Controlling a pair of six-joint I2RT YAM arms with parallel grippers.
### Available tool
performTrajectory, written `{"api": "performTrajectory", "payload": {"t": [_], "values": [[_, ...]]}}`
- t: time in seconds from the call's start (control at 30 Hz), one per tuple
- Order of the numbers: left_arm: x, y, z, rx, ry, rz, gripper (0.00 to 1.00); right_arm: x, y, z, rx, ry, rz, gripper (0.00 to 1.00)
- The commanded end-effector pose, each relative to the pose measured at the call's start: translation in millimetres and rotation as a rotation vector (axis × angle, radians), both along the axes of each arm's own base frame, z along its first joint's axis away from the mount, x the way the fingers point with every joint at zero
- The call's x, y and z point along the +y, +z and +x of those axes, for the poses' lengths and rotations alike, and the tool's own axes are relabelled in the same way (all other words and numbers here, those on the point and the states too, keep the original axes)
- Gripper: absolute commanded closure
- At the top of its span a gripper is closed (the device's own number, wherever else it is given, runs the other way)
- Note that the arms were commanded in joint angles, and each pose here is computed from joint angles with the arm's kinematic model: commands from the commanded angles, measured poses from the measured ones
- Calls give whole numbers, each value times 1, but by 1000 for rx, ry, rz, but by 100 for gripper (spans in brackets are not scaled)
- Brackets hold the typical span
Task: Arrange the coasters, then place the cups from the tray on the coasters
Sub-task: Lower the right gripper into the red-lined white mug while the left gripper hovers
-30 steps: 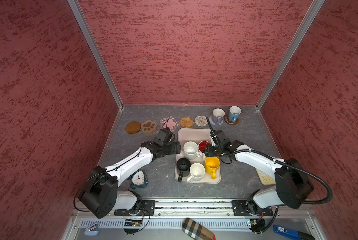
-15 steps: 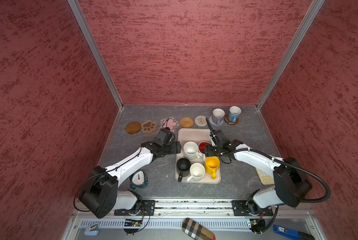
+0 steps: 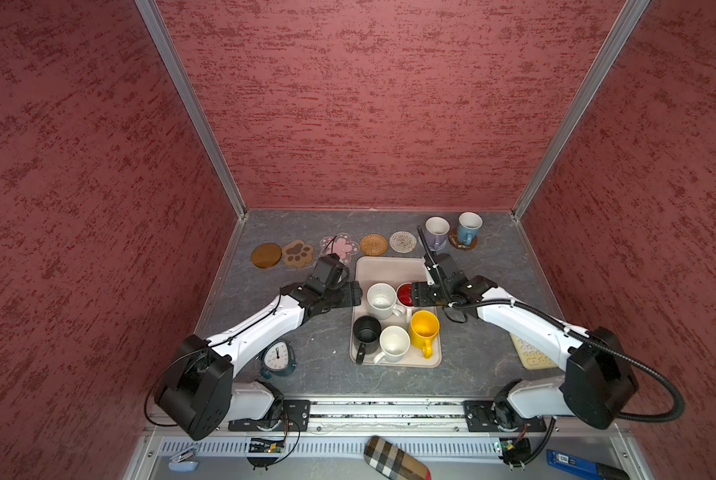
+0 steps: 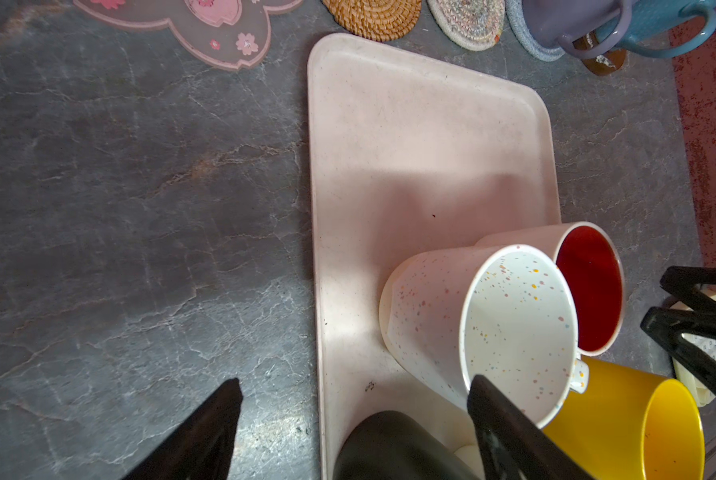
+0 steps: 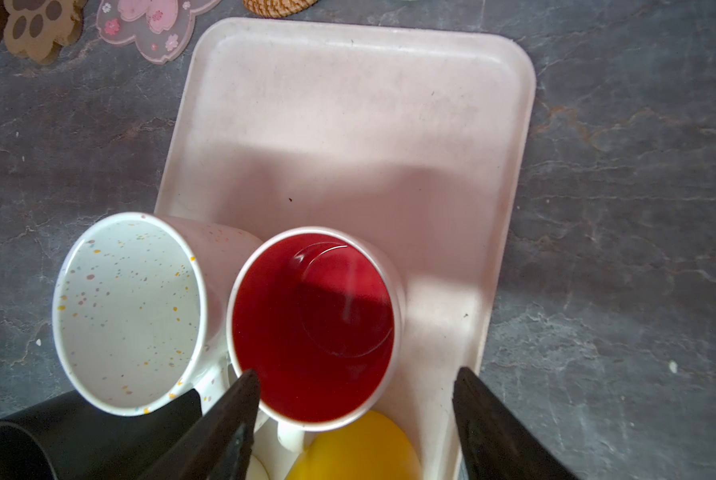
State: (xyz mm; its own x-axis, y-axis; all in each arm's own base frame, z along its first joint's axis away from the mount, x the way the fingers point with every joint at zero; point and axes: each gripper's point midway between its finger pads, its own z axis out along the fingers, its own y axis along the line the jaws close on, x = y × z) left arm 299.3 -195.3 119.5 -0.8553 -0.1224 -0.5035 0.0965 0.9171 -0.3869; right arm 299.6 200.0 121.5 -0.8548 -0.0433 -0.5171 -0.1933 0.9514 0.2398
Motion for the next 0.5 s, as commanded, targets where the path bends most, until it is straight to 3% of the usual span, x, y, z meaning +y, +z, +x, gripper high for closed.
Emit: {"api": "performTrajectory", "payload": {"t": [0.0,0.47], "values": [[0,4,1,-18,6,-12,14,2,-7,-15,39,34,7,26],[1,4,1,-17,8,-11,14,12,-26,-25,79,61,17,26]]}}
